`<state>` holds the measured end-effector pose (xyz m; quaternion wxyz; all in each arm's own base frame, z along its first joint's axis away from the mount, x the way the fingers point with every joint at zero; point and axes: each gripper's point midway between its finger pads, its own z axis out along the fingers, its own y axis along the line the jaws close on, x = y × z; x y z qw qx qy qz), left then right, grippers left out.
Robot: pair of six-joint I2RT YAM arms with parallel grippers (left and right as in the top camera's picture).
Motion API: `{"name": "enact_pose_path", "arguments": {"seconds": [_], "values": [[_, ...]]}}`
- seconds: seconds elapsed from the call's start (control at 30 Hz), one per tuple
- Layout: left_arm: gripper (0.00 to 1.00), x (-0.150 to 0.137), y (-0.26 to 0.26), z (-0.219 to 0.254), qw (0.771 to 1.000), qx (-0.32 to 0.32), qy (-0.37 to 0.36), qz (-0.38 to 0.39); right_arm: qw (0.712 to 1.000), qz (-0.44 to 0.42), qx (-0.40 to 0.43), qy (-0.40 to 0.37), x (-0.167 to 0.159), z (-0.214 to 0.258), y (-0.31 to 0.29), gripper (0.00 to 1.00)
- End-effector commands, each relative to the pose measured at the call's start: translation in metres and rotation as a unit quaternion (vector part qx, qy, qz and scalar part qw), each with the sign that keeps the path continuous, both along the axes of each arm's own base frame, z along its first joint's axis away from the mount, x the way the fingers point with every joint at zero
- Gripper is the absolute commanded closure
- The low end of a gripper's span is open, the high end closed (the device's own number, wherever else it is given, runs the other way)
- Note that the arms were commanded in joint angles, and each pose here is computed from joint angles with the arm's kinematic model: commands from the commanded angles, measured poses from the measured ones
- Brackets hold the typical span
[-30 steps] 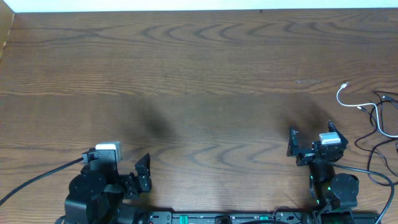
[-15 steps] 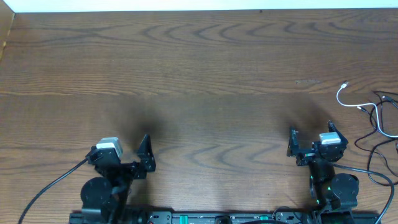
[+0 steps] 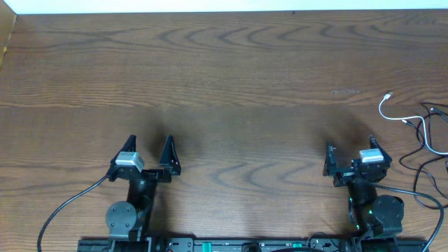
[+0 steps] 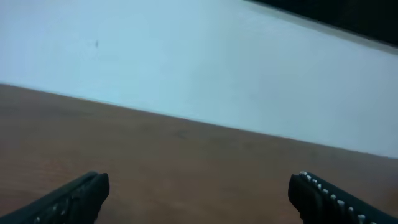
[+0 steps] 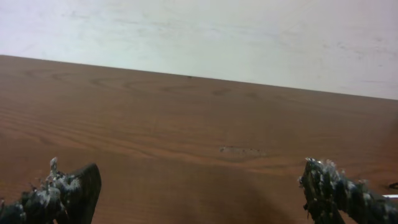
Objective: Untangle cables
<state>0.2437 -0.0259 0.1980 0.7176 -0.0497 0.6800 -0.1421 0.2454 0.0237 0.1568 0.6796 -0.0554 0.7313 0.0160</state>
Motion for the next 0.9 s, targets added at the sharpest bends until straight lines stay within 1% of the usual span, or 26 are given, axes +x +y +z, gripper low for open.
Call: {"name": "enact_pose_path", "arguments": {"seconds": [0.0, 0.03, 0.1, 0.17, 0.2, 0.3, 0.87], "values": [[0.04, 0.001, -0.001, -0.005, 1.0, 0.029, -0.007, 0.0, 1.0, 0.002, -0.004, -0.001, 0.0, 0.0, 0.001, 0.01], [0.04, 0.001, -0.001, -0.005, 0.999, 0.038, -0.008, 0.0, 1.0, 0.002, -0.004, -0.001, 0.0, 0.0, 0.001, 0.01], [0.04, 0.001, -0.004, -0.007, 0.997, 0.08, -0.008, -0.007, 1.0, 0.002, -0.004, -0.001, 0.0, 0.0, 0.001, 0.01], [0.04, -0.001, -0.016, -0.023, 0.992, 0.122, 0.013, -0.042, 1.0, 0.002, -0.004, -0.001, 0.0, 0.0, 0.001, 0.01], [0.03, -0.002, -0.021, -0.03, 0.989, 0.132, 0.025, -0.059, 1.0, 0.002, -0.004, -0.001, 0.0, 0.0, 0.001, 0.01], [0.03, -0.007, -0.028, -0.056, 0.985, 0.13, 0.075, -0.088, 1.0, 0.002, -0.004, -0.001, 0.0, 0.0, 0.001, 0.01], [0.04, -0.007, -0.029, -0.055, 0.985, 0.127, 0.073, -0.089, 1.0, 0.002, -0.004, -0.001, 0.0, 0.0, 0.001, 0.01]]}}
